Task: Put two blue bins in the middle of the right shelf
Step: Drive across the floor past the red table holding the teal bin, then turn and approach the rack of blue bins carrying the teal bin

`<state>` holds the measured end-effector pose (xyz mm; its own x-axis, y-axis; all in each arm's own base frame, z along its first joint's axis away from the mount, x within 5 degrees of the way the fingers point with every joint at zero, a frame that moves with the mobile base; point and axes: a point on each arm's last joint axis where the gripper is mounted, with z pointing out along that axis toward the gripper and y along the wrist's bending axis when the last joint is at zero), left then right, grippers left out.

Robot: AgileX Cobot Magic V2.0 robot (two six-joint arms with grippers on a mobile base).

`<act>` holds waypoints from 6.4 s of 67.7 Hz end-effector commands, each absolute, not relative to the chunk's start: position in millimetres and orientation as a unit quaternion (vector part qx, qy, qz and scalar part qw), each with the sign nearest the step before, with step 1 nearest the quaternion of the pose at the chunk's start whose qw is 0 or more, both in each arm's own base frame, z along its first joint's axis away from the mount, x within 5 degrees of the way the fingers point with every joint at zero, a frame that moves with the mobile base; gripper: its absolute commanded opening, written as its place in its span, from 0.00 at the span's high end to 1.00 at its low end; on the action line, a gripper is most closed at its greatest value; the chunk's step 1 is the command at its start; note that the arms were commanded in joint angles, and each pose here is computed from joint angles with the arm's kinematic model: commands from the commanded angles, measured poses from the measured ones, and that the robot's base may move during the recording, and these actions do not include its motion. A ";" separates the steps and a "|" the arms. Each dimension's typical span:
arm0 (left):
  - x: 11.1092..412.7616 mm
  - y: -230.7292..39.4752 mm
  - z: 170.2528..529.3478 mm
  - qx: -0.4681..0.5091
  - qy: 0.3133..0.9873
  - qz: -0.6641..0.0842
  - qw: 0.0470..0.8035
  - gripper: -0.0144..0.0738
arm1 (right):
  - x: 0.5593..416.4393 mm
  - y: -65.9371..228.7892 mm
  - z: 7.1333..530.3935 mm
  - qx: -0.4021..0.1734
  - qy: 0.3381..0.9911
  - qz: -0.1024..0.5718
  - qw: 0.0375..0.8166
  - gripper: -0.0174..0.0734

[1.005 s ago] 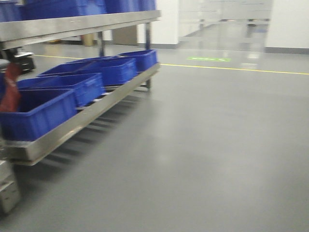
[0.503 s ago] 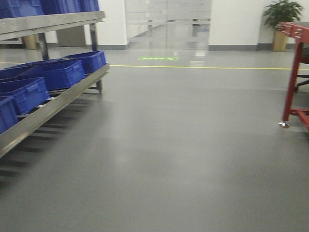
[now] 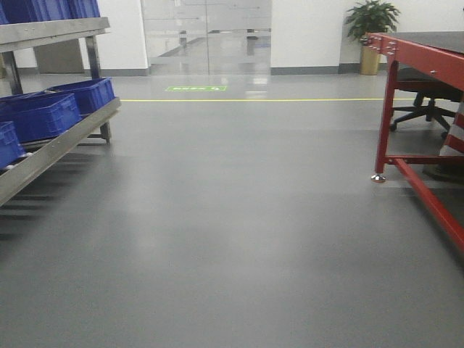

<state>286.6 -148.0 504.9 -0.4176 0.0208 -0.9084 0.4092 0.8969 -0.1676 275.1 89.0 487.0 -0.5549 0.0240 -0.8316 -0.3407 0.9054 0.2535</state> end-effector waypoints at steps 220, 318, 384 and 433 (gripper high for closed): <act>278.0 -148.9 530.6 0.114 0.767 -0.241 0.583 0.96 | 271.4 91.0 501.4 -0.098 0.830 0.215 0.505 0.98; 278.5 -148.3 531.2 0.115 0.765 -0.236 0.588 0.96 | 272.9 90.7 504.3 -0.094 0.821 0.216 0.520 0.98; 278.6 -148.1 531.2 0.115 0.765 -0.235 0.588 0.96 | 272.9 90.7 504.3 -0.094 0.821 0.216 0.520 0.98; 278.6 -148.1 531.2 0.115 0.765 -0.235 0.588 0.96 | 273.1 90.7 504.7 -0.093 0.820 0.217 0.522 0.98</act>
